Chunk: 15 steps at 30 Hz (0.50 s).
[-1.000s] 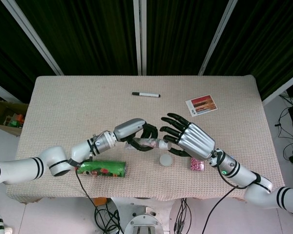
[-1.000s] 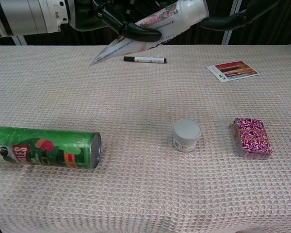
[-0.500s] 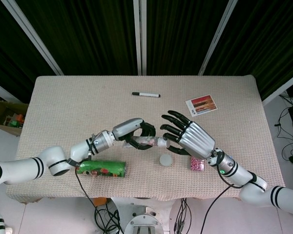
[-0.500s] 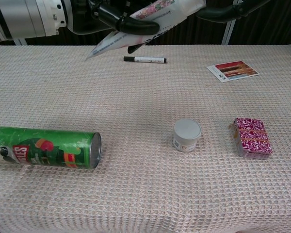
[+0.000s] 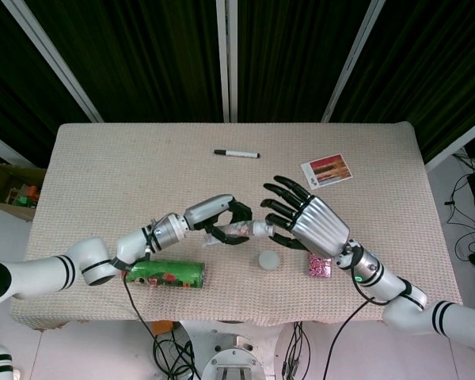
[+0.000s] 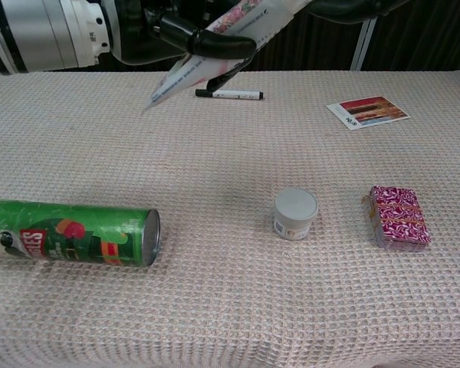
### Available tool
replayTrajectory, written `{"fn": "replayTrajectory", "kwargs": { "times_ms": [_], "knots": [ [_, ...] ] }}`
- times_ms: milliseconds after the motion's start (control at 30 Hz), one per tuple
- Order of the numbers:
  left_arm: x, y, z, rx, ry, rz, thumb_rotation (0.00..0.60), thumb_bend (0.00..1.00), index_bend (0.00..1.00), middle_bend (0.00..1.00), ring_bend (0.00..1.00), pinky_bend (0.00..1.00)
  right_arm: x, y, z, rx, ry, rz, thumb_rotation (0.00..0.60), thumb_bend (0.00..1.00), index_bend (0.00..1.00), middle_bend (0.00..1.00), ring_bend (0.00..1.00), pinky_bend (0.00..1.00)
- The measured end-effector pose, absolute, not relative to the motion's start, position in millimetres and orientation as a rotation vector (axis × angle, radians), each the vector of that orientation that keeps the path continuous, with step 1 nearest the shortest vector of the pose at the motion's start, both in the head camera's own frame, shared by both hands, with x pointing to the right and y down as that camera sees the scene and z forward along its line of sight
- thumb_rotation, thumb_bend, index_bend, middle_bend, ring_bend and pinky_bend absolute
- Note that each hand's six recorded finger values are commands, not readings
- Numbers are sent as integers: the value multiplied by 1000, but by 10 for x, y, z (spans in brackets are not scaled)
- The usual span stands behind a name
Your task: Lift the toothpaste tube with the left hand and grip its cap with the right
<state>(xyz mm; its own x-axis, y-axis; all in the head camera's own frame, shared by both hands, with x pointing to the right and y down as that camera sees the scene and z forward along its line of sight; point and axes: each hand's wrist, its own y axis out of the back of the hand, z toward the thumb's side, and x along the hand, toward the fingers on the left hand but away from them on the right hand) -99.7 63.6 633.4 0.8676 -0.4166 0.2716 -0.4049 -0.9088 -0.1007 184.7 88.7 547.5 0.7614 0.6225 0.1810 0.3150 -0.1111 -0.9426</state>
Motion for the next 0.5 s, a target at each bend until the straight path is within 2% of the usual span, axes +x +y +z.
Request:
{"fn": "replayTrajectory", "kwargs": {
  "times_ms": [233,500],
  "knots": [
    [-995,636,6338,-3013,674,-436,531,855,709,735,634,644,1854,887,5466,-1705,-768,295,600,294,798,402,168,213],
    [-1029,599,6330,-3047,691,-418,532,859,709,736,634,643,1904,882,5485,-1730,-760,340,600,294,655,366,164,170]
  ]
}}
